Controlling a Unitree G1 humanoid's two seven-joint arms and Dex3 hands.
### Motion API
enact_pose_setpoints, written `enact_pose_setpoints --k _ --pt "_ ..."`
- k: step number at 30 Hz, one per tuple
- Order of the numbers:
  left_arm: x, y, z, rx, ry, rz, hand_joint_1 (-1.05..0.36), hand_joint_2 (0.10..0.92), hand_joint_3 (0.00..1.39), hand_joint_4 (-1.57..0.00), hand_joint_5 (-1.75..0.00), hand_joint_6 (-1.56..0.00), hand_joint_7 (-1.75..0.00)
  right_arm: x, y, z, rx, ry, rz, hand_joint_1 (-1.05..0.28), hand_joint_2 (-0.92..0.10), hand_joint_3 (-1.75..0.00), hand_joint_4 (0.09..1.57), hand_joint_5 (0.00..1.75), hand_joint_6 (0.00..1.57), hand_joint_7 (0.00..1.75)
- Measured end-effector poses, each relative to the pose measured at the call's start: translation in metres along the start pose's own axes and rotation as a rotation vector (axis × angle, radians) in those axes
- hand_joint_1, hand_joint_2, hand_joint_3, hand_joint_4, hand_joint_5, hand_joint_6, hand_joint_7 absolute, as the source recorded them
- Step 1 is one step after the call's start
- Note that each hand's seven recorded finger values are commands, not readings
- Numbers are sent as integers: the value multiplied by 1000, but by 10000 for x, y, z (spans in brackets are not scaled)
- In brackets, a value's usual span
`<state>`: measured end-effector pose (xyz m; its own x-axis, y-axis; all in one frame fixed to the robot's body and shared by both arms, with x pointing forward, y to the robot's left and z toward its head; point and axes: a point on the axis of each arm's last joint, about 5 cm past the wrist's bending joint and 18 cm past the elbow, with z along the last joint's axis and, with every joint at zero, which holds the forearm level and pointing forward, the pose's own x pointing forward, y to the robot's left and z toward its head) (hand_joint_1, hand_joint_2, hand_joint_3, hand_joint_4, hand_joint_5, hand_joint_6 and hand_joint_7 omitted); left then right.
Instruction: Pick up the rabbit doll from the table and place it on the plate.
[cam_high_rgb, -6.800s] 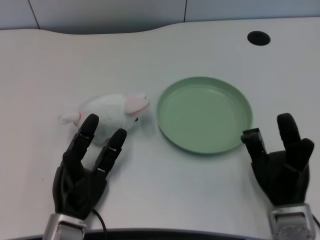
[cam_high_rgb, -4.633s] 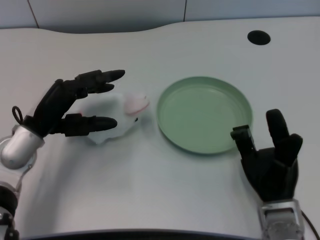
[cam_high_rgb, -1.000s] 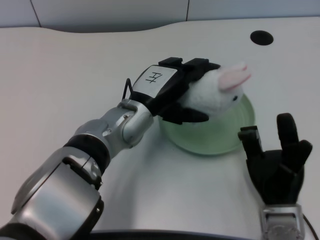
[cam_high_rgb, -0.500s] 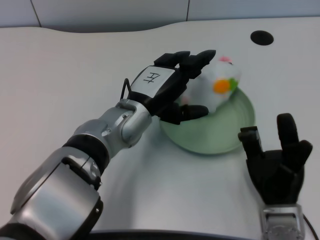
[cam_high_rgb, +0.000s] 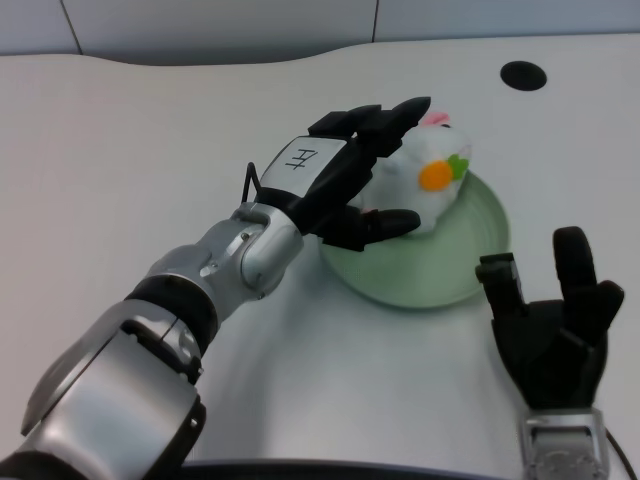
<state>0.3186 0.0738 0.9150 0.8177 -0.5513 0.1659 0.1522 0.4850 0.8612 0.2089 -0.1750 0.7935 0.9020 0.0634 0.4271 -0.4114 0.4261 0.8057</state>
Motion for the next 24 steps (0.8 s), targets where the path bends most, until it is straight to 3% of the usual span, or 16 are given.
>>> enact_pose_setpoints --k 2,3,4,8,12,15,16,18,21,22,24 --pt "0 0 0 0 0 0 -1004 921 655 -30 -16 -24 -9 0 0 0 0 0 0 -651 -921 -241 792 996 1060 4" --pt "-1 18 -4 -73 18 -2 -984 921 614 -117 -60 -39 -15 33 5 5 -2 0 10 -653 -921 -239 785 994 1063 6" --pt "-10 44 -19 -188 44 6 -977 921 599 -147 -75 -44 -16 43 7 3 -2 2 13 -654 -921 -239 783 994 1064 6" --pt "-130 148 -182 -626 92 50 -994 921 571 -166 -81 -40 -13 43 7 0 -1 5 12 -655 -921 -237 778 998 1063 5" --pt "-348 194 -433 -1025 79 106 -1005 921 577 -122 -52 -2 0 45 5 4 -2 8 12 -647 -921 -242 765 1003 1053 0" --pt "-569 153 -612 -1296 -10 180 -1003 921 582 -121 -50 0 0 30 1 -18 12 25 3 -644 -921 -246 762 1008 1051 0" --pt "-627 131 -648 -1336 -20 198 -1003 921 583 -122 -50 0 0 28 -1 -17 11 30 2 -644 -921 -246 761 1010 1051 0" --pt "-680 107 -681 -1372 -27 207 -1002 921 585 -122 -49 0 0 27 -6 -8 8 33 1 -644 -921 -247 759 1013 1051 0" --pt "-699 104 -695 -1403 -55 209 -969 921 589 -105 -38 -2 -1 30 -6 -20 13 39 -1 -645 -921 -254 757 1020 1055 2" --pt "-734 82 -712 -1440 -77 220 -957 921 591 -99 -35 -4 -2 40 -7 -28 16 47 -2 -645 -921 -257 756 1023 1056 2" --pt "-846 -10 -749 -1515 -91 246 -946 921 594 -94 -32 -5 -2 53 -11 -26 12 64 -3 -645 -921 -262 753 1029 1056 3"
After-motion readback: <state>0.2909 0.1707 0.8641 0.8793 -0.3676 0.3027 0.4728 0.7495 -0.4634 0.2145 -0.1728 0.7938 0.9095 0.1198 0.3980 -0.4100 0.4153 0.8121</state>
